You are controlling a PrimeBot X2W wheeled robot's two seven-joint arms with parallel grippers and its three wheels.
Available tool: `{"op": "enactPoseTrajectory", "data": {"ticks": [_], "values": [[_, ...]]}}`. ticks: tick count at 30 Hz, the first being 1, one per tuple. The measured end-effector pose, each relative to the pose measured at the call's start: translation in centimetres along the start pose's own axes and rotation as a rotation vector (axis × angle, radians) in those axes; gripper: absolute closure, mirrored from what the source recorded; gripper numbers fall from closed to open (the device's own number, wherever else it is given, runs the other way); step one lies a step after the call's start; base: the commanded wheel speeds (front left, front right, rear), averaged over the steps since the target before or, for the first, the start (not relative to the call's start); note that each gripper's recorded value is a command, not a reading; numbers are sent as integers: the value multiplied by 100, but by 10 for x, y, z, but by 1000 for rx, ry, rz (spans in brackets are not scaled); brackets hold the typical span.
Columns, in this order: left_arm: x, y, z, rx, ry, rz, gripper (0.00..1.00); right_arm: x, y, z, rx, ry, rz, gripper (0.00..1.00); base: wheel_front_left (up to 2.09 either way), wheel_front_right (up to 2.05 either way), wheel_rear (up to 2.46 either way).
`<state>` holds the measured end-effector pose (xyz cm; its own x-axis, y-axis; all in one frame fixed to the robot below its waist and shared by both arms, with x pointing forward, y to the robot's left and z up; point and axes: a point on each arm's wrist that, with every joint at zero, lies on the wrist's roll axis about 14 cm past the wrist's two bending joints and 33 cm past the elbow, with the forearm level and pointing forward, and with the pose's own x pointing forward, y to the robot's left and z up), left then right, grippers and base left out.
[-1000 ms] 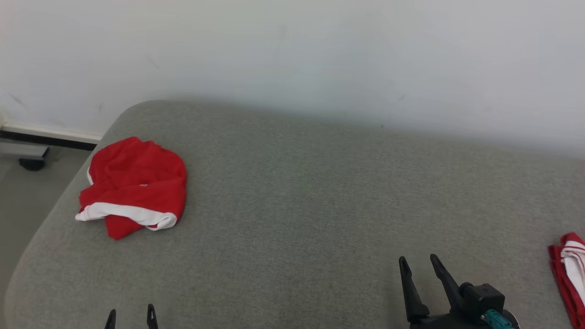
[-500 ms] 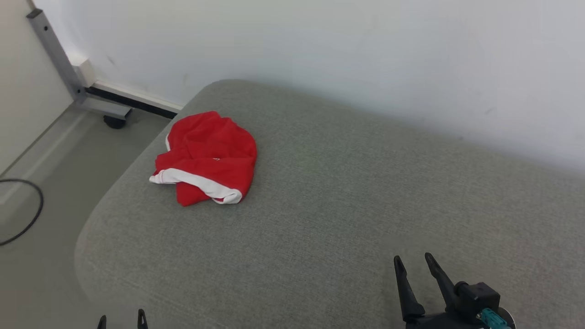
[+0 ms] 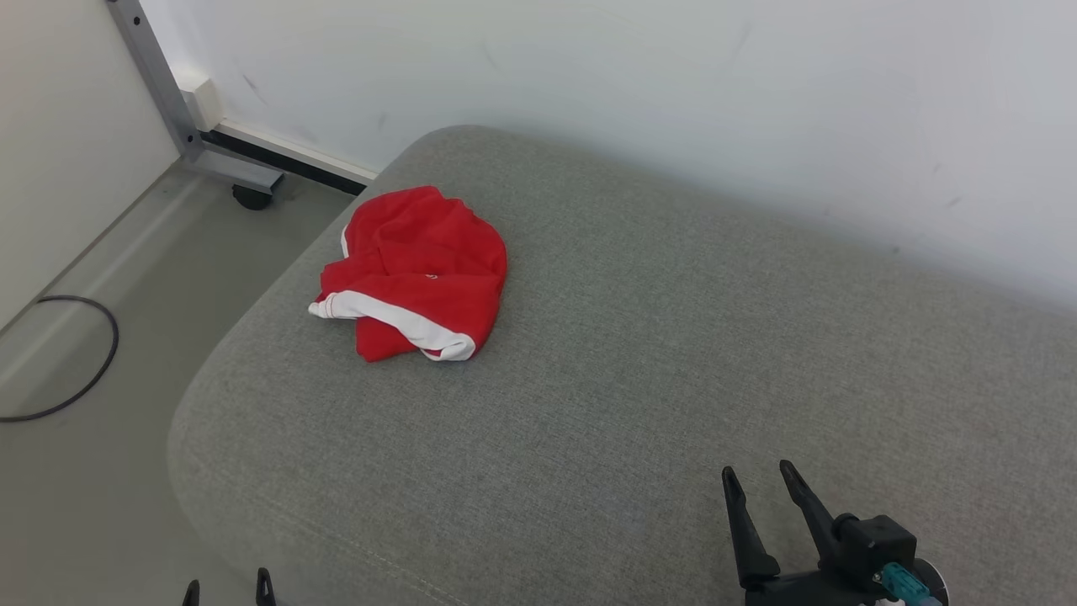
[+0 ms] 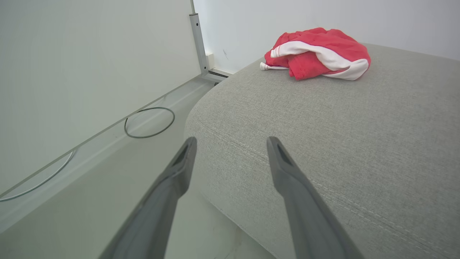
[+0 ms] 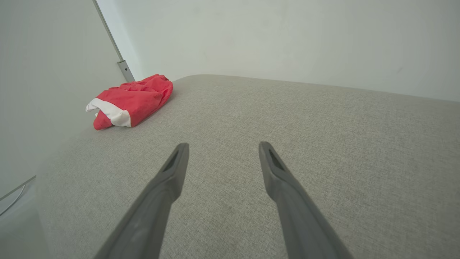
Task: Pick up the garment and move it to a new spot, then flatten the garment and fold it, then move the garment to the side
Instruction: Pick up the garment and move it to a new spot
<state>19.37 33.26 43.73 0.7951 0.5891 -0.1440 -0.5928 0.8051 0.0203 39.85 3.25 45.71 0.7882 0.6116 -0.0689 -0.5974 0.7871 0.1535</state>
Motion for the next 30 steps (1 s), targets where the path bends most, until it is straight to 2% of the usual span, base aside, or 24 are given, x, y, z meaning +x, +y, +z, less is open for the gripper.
{"op": "enactPoseTrajectory", "data": {"ticks": [4,15,20,30], "values": [[4,-9,-1,-21,7,-33,0,-1,-5,0,-8,0,-13,0,0,0,0],[52,-36,28,-46,-49,-106,0,-3,-36,-5,-25,4,-88,0,0,0,0],[87,-46,50,4,-94,-161,0,2,-52,0,-44,-18,-107,0,0,0,0],[153,-94,75,74,-122,-293,0,8,-87,2,-77,-38,-152,0,0,0,0]]}}
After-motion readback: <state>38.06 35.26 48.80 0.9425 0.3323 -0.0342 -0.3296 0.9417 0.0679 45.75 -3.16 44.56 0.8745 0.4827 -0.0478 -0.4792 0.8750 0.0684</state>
